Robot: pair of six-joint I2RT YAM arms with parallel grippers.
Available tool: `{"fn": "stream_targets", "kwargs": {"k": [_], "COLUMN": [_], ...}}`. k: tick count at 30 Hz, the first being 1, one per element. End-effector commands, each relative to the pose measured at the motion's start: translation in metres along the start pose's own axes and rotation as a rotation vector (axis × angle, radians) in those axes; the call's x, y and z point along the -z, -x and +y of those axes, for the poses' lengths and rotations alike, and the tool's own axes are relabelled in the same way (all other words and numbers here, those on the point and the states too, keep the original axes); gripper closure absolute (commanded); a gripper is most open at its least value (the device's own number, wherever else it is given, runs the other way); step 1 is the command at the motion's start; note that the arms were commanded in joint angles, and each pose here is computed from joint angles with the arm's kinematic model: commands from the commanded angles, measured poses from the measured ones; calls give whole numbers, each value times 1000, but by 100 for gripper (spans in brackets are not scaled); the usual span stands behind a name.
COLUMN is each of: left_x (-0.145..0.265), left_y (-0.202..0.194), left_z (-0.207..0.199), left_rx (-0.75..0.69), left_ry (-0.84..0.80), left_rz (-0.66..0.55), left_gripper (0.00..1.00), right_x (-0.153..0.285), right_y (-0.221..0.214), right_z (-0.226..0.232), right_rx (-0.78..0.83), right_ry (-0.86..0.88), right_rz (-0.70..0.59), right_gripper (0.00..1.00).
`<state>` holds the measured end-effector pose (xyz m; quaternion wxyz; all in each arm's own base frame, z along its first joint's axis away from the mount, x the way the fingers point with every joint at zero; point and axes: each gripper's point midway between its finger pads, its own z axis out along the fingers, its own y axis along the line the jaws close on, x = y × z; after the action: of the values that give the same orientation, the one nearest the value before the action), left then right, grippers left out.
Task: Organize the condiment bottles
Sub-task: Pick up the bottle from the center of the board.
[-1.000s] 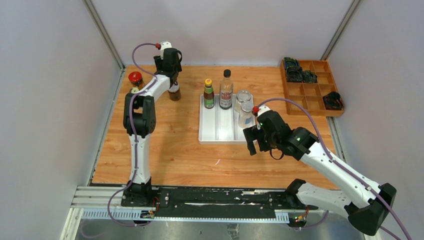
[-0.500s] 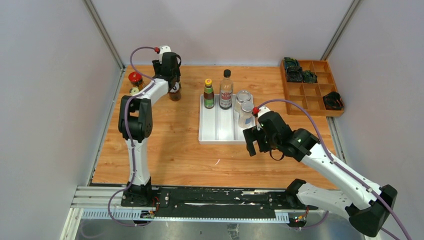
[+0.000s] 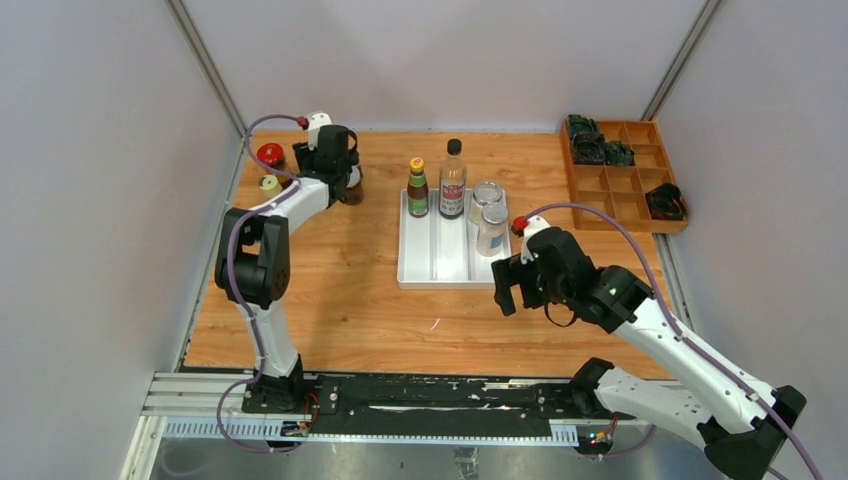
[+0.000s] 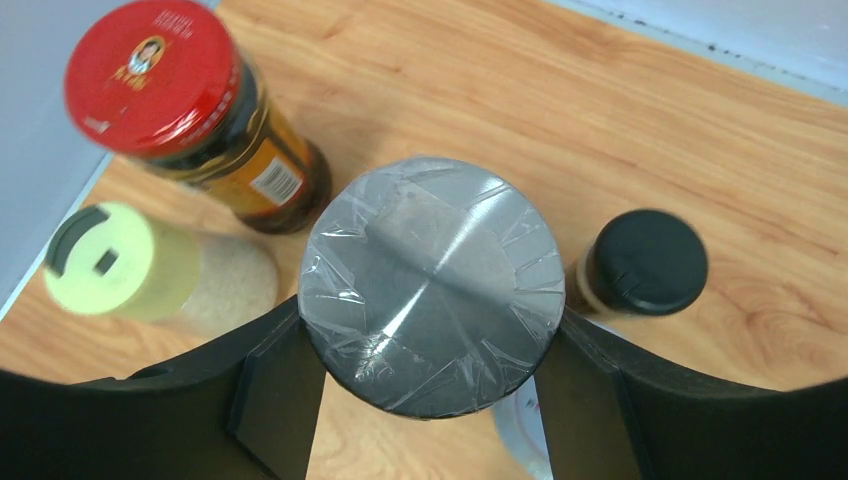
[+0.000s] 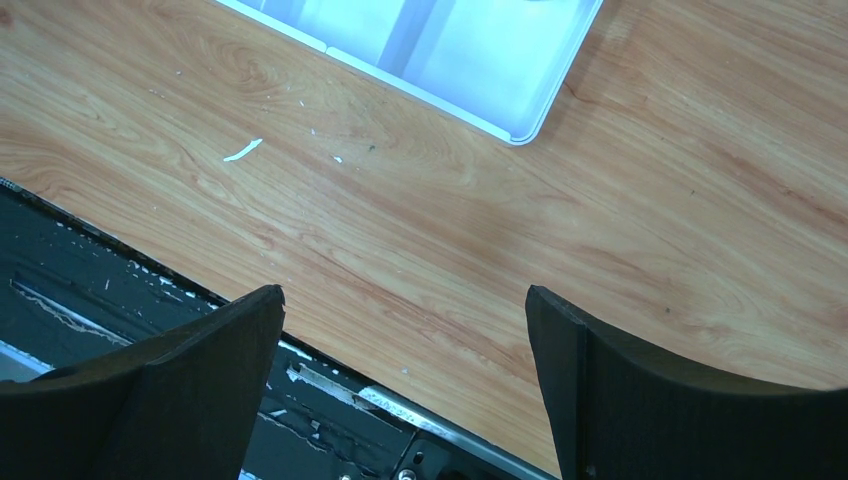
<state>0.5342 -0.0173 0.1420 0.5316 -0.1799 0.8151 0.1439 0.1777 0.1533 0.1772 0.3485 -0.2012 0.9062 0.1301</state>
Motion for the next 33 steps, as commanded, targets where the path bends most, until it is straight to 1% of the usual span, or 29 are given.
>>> {"fn": "stream_targets", "kwargs": {"k": [1, 3, 6, 12, 15, 17, 23, 27, 30, 33], "left_x": [23, 34, 53, 96, 122, 140, 199, 233, 256, 276], "left_y": [27, 25, 13, -27, -41, -49, -60, -63, -62, -56], "left_z": [18, 24, 37, 45, 33, 25, -4, -19, -26, -29], "left_rx": [83, 104, 122, 108, 87, 49, -77, -125, -171, -185], "left_ry": [36, 32, 35, -4, -83, -124, -277, -393, -439, -486], "left_rz": [-75, -72, -49, -5, 10, 29, 18, 23, 19, 6], "left_gripper": [46, 47, 47, 47, 48, 48, 48, 48, 48, 48], "right_x": [4, 7, 9, 15, 18, 20, 32, 39, 42, 43], "right_y": [-7, -6, -3, 4, 7, 9, 16, 17, 16, 13], "right_z": [3, 4, 5, 8, 10, 11, 11, 7, 7, 6], "right_rx": [-18, -23, -26, -33, -36, -38, -43, -44, -48, -57], "right_ry": [28, 33, 42, 58, 68, 75, 82, 71, 70, 75], "right_rz": [8, -1, -11, -38, -49, -57, -94, -108, -111, -118], "right_gripper": [4, 4, 4, 4, 4, 4, 4, 4, 4, 4]}}
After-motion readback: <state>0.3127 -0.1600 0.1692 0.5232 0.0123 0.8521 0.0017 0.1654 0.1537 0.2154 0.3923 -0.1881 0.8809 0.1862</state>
